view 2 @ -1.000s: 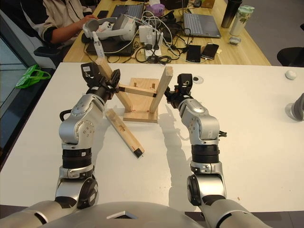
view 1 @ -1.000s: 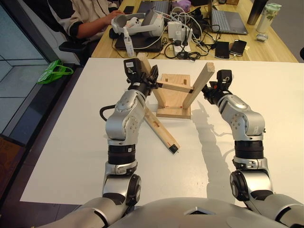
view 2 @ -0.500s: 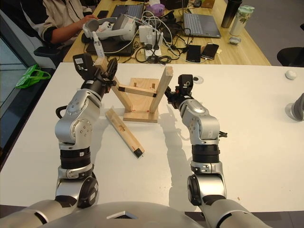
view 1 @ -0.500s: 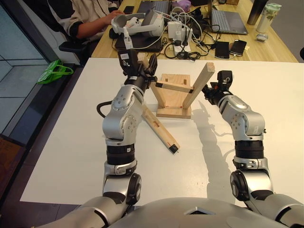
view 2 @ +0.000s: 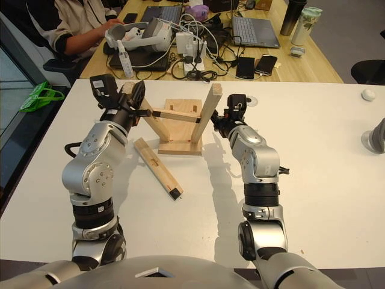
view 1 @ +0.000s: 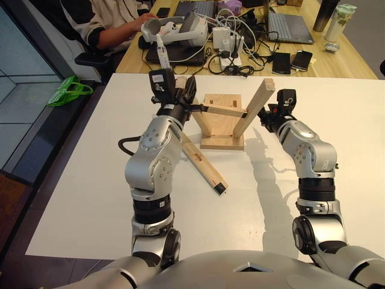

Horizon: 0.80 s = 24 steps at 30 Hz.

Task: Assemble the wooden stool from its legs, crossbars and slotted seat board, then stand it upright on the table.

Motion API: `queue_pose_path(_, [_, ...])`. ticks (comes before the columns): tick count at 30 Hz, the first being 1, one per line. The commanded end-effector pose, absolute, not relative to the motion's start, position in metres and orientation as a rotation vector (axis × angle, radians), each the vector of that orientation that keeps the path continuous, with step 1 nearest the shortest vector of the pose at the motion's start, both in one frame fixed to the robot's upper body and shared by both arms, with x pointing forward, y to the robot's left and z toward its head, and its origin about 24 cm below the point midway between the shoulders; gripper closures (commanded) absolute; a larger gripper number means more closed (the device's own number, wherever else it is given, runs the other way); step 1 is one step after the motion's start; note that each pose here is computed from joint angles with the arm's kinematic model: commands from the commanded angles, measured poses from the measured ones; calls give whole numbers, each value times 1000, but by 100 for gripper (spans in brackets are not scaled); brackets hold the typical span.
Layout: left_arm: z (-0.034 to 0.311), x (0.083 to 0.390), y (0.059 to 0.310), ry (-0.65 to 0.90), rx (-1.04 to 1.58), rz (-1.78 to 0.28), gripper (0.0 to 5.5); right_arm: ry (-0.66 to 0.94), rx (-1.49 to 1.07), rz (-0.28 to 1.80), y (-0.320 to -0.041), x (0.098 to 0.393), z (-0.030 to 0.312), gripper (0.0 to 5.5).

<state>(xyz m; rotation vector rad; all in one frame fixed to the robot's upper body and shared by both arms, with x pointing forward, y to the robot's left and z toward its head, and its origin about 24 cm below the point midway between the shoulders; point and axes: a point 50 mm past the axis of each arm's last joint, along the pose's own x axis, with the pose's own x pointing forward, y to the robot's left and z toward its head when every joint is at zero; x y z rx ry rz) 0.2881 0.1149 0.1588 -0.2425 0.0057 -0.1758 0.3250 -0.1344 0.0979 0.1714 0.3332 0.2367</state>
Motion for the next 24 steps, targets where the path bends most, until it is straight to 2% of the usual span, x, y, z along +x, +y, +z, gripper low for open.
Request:
queue_pose_path(1, [155, 293, 115, 39, -227, -167, 446, 318, 163, 230, -134, 326, 102, 299])
queue_pose_path(14, [147, 299, 104, 152, -144, -226, 448, 316, 160, 239, -129, 325, 100, 299])
queue_pose_path(24, [135, 283, 103, 187, -152, -242, 448, 312, 144, 233, -133, 325, 101, 299])
